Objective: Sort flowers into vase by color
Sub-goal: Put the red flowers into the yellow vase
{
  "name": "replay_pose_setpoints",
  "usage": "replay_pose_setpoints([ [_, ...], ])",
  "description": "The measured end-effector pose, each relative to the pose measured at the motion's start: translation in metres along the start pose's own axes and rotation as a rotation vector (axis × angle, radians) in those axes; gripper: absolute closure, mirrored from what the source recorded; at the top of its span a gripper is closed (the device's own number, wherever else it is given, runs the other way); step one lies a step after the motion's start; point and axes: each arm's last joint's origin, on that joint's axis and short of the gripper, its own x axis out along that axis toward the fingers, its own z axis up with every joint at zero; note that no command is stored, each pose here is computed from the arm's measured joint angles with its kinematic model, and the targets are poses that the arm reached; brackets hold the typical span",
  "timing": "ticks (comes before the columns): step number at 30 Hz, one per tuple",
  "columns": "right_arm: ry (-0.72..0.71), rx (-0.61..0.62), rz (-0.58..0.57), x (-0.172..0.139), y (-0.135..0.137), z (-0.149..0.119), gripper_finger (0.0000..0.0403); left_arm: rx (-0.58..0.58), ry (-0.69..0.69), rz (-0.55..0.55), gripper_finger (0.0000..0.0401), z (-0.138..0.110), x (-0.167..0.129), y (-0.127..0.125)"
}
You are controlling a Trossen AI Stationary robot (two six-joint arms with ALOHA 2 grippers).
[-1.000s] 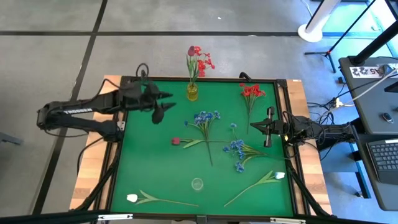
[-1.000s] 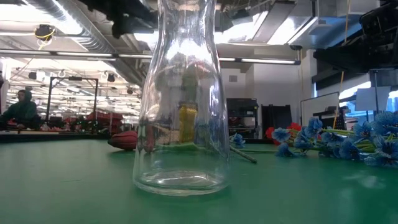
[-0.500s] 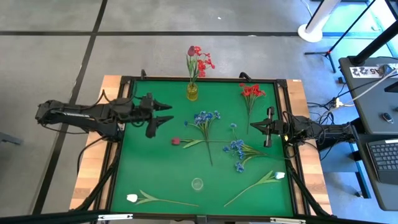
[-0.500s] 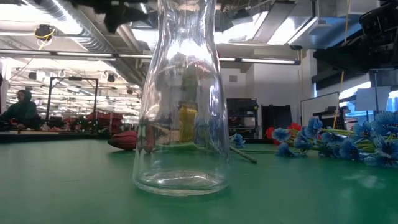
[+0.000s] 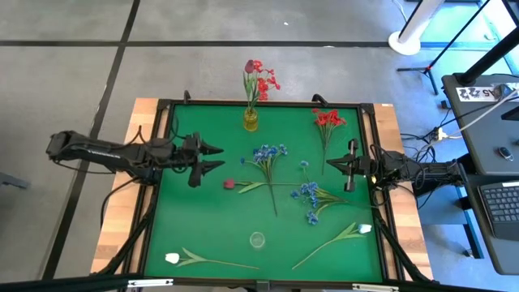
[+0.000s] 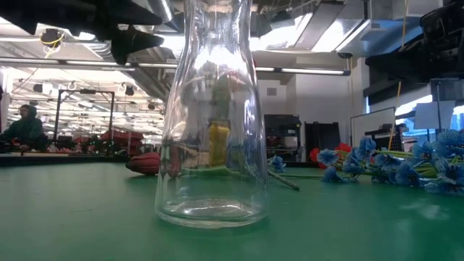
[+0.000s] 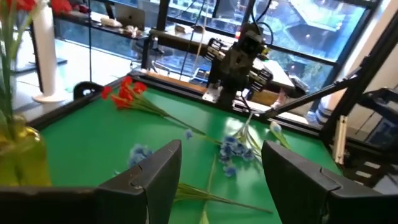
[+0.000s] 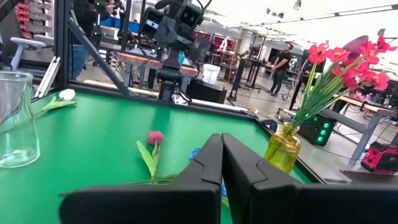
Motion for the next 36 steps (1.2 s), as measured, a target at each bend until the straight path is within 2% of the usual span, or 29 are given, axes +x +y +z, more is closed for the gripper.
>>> replay_pose_setpoints([
  [5, -0.002, 0.008, -0.002, 0.0, 0.0, 0.0, 0.0395, -0.027, -0.012, -0.026, 0.0184, -0.013, -0.002, -0.002],
  [7, -0.006, 0.05, -0.011, 0.0, 0.0, 0.001, 0.0395, -0.028, -0.019, -0.012, 0.0184, -0.015, -0.002, -0.003],
  [13, -0.035, 0.144, -0.227, -0.001, -0.008, 0.006, 0.0395, -0.03, -0.046, 0.02, 0.0184, -0.013, -0.003, -0.005],
  [19, -0.024, 0.149, -0.323, 0.0, -0.011, 0.006, 0.0395, -0.028, -0.047, 0.025, 0.0184, -0.013, -0.003, -0.005],
  [26, 0.081, 0.24, -0.369, 0.01, -0.013, 0.015, 0.0395, -0.016, -0.063, 0.082, 0.0184, -0.013, -0.003, -0.003],
  [36, 0.336, 0.275, -0.628, 0.043, -0.021, 0.044, 0.0395, 0.03, -0.06, 0.083, 0.0184, -0.013, -0.003, -0.003],
])
